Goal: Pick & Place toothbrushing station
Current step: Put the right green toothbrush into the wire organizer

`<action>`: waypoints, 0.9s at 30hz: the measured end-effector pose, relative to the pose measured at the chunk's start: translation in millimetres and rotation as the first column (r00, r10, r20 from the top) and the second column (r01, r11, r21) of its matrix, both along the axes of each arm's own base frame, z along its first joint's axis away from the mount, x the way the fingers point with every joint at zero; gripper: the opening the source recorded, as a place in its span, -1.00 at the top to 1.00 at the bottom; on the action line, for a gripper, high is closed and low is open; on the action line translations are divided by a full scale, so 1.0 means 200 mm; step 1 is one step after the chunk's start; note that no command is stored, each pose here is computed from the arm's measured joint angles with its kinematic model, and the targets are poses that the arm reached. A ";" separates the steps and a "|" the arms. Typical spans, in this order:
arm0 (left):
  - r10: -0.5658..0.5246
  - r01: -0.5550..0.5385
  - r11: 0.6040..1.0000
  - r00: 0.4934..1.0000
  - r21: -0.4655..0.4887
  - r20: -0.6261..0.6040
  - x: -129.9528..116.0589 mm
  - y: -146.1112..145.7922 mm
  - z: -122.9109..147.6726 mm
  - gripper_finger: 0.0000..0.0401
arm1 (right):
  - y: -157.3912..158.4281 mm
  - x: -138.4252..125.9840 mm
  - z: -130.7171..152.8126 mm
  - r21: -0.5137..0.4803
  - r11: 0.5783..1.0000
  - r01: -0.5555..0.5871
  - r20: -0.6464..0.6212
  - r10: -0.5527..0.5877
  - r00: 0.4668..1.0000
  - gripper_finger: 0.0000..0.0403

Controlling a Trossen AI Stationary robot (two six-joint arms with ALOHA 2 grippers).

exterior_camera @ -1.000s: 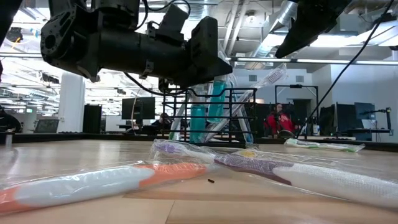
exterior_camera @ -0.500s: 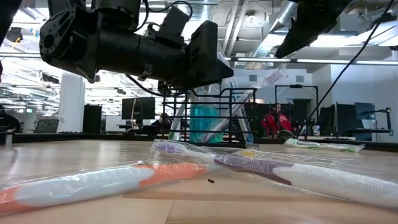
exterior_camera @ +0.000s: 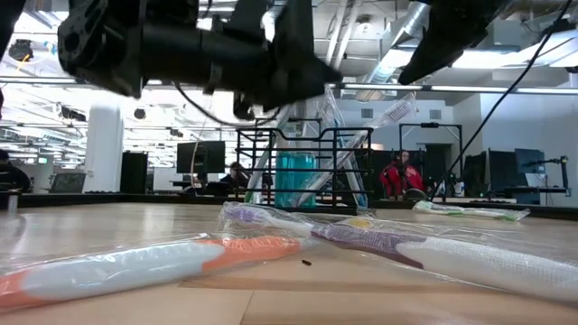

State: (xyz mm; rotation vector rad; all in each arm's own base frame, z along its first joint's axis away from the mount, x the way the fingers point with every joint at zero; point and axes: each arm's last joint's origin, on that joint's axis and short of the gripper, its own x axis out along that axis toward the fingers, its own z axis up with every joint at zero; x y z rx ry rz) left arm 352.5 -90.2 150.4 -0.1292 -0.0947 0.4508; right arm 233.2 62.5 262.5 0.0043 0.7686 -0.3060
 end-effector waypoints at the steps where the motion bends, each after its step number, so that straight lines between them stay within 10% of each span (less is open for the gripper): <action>1: -0.011 0.011 1.000 1.000 -0.003 0.014 0.00 0.00 0.03 0.18 | -0.01 0.00 0.00 -0.002 0.999 0.034 0.005 -0.034 0.999 0.66; 11: -0.109 0.110 0.994 0.993 0.015 -0.038 -0.05 -0.05 0.17 0.20 | -0.24 -0.07 -0.05 -0.001 0.927 0.376 -0.142 -0.372 0.917 0.66; 27: -0.149 0.150 0.989 0.988 0.014 -0.029 -0.07 -0.08 0.21 0.21 | -0.60 -0.13 -0.13 0.086 0.805 0.588 -0.263 -0.551 0.792 0.66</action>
